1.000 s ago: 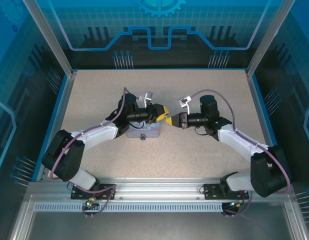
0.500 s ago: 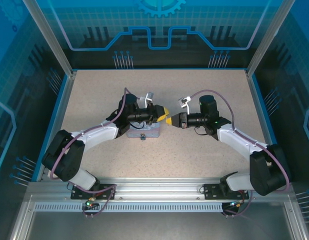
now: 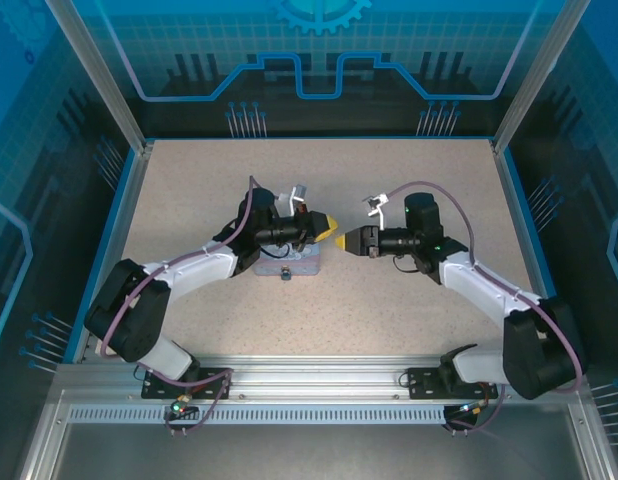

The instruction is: Unlock the padlock with the key

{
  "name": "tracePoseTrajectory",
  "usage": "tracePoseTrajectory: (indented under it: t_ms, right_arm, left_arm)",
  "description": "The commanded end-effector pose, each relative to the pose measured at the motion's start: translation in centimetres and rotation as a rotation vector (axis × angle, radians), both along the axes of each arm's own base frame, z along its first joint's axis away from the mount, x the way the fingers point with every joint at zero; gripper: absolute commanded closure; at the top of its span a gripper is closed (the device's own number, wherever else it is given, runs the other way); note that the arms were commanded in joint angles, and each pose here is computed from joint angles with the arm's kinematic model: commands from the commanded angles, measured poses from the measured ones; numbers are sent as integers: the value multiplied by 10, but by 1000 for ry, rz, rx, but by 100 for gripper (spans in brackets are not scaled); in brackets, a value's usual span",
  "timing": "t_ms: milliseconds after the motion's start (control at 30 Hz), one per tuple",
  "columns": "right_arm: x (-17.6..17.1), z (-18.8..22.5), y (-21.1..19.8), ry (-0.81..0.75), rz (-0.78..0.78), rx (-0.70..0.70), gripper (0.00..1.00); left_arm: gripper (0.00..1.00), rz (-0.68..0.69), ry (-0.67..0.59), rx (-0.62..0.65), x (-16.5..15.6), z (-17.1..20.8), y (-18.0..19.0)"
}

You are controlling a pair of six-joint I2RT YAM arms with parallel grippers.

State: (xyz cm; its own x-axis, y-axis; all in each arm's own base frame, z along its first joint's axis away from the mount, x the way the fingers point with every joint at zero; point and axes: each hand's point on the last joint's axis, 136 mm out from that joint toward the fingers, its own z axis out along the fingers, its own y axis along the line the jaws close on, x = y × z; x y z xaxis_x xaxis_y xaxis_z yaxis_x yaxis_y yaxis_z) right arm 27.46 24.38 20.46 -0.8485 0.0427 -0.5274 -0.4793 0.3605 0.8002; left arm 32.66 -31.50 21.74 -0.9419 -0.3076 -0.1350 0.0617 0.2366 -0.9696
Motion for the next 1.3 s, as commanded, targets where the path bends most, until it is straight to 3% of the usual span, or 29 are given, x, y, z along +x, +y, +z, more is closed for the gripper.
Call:
tracePoseTrajectory:
  t_ms: [0, 133, 300, 433, 633, 867, 1267]
  right_arm:
    - [-8, -6, -20, 21, -69, -29, 48]
    - [-14, -9, -44, 47, -188, -31, 42]
    - [-5, -4, -74, 87, -450, -38, 36]
    - [8, 17, -82, 79, -571, 62, 35]
    - [30, 43, -54, 49, -540, 163, 38]
    - [50, 60, -9, 39, -503, 223, 44]
    - [78, 65, 36, 78, -516, 303, 50]
  left_arm:
    - [100, 65, -76, 25, 4, 17, 10]
    - [100, 134, -106, 61, 11, 24, 21]
    - [100, 225, -145, 61, 21, 37, 32]
    - [100, 297, -171, 25, 29, 47, 39]
    - [100, 403, -181, -29, 33, 55, 51]
    - [100, 458, -190, -4, 32, 53, 54]
    - [100, 592, -148, -13, 33, 45, 71]
